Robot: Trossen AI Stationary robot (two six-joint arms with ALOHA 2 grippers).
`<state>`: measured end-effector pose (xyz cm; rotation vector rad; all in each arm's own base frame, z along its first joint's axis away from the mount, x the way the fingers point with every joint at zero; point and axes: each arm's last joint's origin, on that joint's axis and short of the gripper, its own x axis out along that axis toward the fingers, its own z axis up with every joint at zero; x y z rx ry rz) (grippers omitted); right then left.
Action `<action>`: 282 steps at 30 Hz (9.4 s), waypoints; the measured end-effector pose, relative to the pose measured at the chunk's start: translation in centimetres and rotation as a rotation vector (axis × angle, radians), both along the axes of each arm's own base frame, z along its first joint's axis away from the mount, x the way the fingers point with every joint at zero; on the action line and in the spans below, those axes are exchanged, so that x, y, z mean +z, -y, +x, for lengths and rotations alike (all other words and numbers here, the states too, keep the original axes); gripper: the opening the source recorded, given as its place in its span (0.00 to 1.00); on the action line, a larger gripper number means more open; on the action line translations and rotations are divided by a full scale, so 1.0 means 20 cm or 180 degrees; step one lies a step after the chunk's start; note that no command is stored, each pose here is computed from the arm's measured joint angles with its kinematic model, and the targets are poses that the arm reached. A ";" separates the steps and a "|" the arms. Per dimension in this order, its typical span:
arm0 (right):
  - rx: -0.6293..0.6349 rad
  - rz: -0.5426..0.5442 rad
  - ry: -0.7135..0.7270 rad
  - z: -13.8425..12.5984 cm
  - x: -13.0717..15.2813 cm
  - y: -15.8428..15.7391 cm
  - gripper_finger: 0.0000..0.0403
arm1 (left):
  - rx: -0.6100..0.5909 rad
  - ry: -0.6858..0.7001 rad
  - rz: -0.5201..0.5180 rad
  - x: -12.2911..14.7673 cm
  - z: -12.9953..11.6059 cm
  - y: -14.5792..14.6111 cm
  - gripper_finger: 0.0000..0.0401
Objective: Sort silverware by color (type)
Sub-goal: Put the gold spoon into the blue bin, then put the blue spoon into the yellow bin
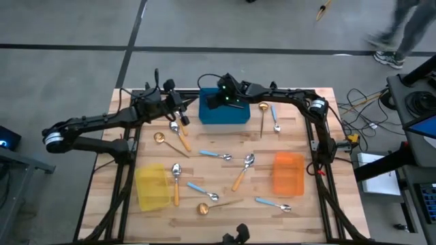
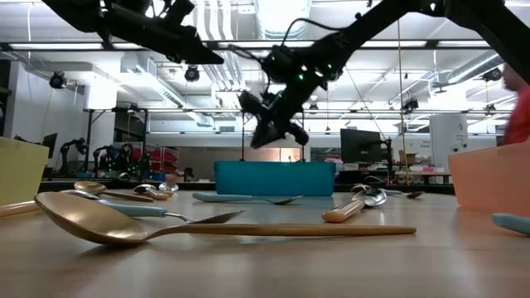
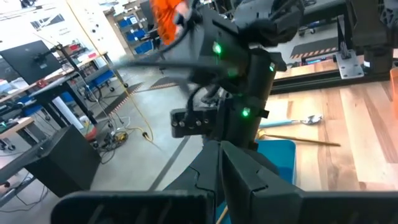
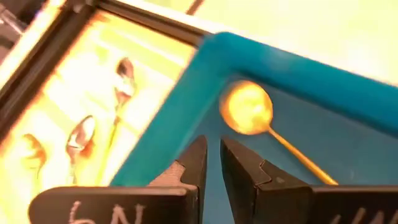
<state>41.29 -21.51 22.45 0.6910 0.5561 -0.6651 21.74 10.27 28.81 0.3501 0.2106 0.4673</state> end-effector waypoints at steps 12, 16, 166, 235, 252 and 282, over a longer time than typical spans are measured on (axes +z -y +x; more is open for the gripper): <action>0.0056 -0.0006 -0.0456 0.10 0.03 0.07 0.09 | 0.0003 0.0000 -0.0001 0.01 -0.01 0.01 0.00; 0.0061 0.0215 -0.0884 0.13 -0.06 0.09 0.09 | 0.0005 -0.0059 -0.0032 0.00 -0.01 0.01 0.00; 0.0487 -0.0827 0.0034 -0.35 0.23 -0.39 0.09 | -0.0415 -0.1841 -0.2884 -0.31 -0.09 0.53 0.00; 0.2842 -0.3051 0.0464 -0.64 0.45 -0.93 0.09 | -0.0718 -0.0874 -0.1632 -0.62 0.44 0.63 0.09; 0.2948 -0.2993 0.0306 -0.67 0.42 -0.94 0.09 | -0.0427 -0.1420 -0.1639 -0.88 0.53 0.61 0.43; 0.2947 -0.2990 0.0307 -0.66 0.42 -0.94 0.09 | -0.0189 -0.1490 -0.1855 -0.96 0.52 0.60 0.04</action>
